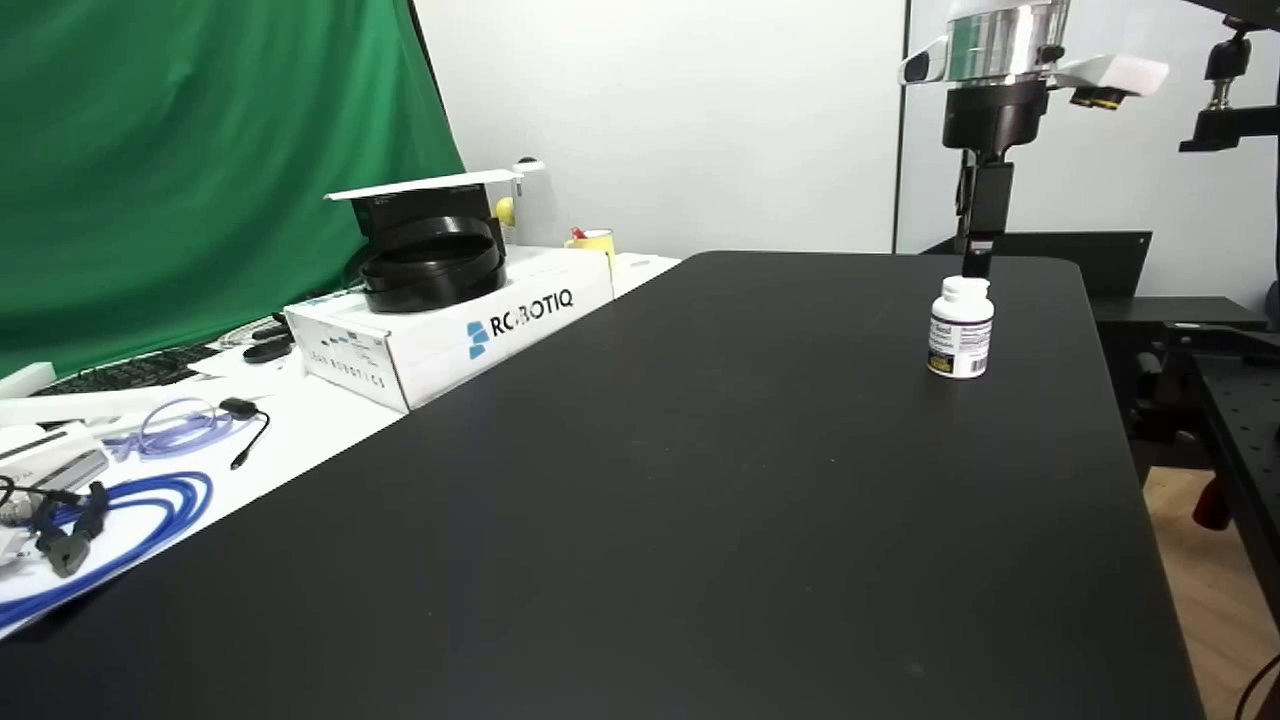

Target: Pick up the vial and move it forward

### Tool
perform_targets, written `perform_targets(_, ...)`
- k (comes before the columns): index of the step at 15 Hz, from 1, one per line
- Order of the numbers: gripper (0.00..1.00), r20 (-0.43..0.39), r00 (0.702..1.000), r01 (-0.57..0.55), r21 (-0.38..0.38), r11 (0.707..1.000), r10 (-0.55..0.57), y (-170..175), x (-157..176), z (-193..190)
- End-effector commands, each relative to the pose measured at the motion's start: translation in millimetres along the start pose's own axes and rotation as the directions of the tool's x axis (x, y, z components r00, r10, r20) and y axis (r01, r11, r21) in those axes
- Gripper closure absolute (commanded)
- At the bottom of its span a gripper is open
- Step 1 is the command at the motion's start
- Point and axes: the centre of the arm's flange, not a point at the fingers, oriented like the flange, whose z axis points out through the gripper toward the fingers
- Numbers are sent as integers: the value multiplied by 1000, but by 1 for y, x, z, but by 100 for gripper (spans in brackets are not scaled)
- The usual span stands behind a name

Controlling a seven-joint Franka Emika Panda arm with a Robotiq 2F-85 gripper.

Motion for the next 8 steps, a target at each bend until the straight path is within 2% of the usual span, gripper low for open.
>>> perform_targets(1, 0, -9, 1000, 17, 4, 1000, -17, 2, 11, 12)
perform_targets(8, 0, 35, 999, 11, -3, 1000, -11, 0, 14, 26)
